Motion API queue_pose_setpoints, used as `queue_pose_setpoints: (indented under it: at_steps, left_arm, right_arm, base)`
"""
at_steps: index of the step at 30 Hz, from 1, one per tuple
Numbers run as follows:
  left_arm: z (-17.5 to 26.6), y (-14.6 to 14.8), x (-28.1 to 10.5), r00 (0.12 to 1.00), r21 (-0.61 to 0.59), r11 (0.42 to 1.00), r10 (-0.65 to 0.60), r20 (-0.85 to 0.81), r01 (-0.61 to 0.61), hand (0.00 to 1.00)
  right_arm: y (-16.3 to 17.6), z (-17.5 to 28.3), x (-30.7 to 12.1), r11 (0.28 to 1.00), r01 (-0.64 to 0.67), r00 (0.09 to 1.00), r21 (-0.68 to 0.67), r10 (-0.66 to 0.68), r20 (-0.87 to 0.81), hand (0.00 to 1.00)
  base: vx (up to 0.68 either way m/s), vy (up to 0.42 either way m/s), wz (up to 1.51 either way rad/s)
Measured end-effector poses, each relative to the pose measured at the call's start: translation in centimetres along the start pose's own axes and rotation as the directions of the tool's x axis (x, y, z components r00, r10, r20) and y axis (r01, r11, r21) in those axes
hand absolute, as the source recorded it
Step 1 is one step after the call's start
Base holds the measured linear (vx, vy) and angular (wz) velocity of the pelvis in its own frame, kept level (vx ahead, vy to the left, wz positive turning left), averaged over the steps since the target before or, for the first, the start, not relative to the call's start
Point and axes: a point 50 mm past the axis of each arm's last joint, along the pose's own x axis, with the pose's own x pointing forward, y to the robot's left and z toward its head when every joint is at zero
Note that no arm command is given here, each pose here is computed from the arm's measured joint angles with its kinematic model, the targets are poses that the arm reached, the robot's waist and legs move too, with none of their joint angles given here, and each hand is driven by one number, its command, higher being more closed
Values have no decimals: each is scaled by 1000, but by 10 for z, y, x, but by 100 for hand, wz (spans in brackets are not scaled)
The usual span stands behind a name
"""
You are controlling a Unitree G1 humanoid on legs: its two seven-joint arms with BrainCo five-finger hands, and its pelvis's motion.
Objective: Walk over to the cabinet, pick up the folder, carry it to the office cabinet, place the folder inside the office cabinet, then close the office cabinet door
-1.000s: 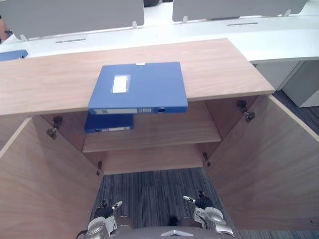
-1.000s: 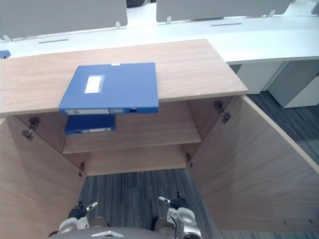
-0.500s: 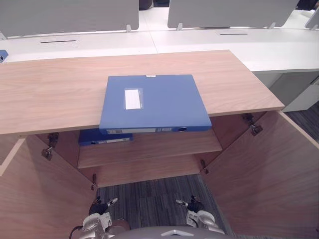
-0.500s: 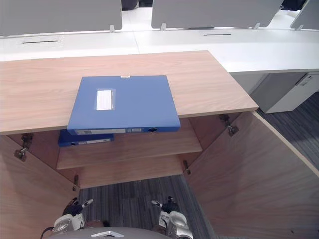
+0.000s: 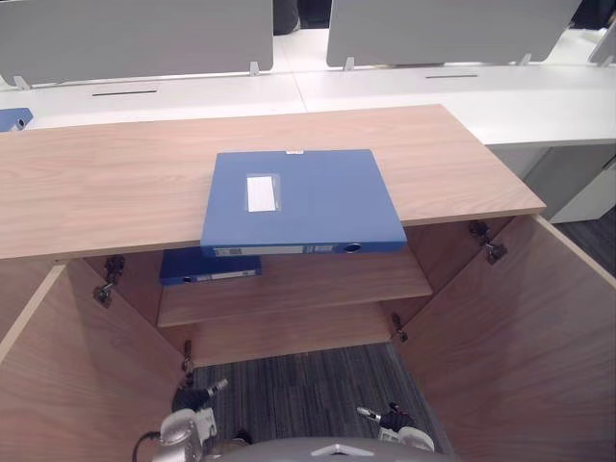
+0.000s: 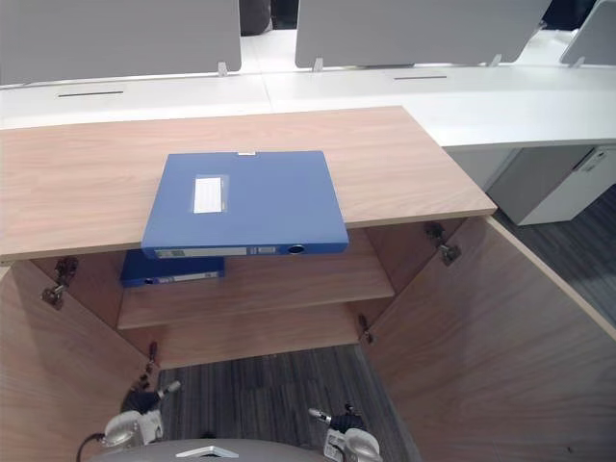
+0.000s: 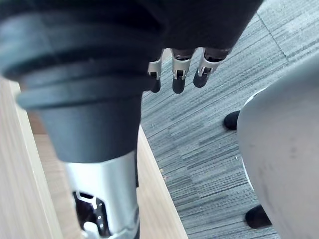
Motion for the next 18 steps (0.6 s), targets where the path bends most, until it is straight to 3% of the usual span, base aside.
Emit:
queue_pose_setpoints:
  at_steps: [4, 7, 13, 18]
  left_arm:
    - [70, 25, 0, 957, -21, 998, 56, 285, -52, 0]
    - [115, 48, -22, 832, -114, 989, 141, 537, -94, 0]
    - [107, 47, -42, 811, -187, 980, 162, 562, -66, 0]
    - [129, 46, -77, 697, -233, 973, 163, 699, 6, 0]
  right_arm:
    - [2, 3, 0, 1000, -6, 1000, -23, 6, 11, 0]
    - [1, 4, 0, 1000, -4, 1000, -31, 4, 15, 0]
    - [3, 11, 0, 1000, -9, 998, -28, 11, 59, 0]
    - [1, 10, -1, 1000, -5, 998, -22, 7, 68, 0]
  base:
    - [-24, 21, 2]
    - [-7, 25, 7]
    - [6, 15, 15]
    - [12, -17, 19]
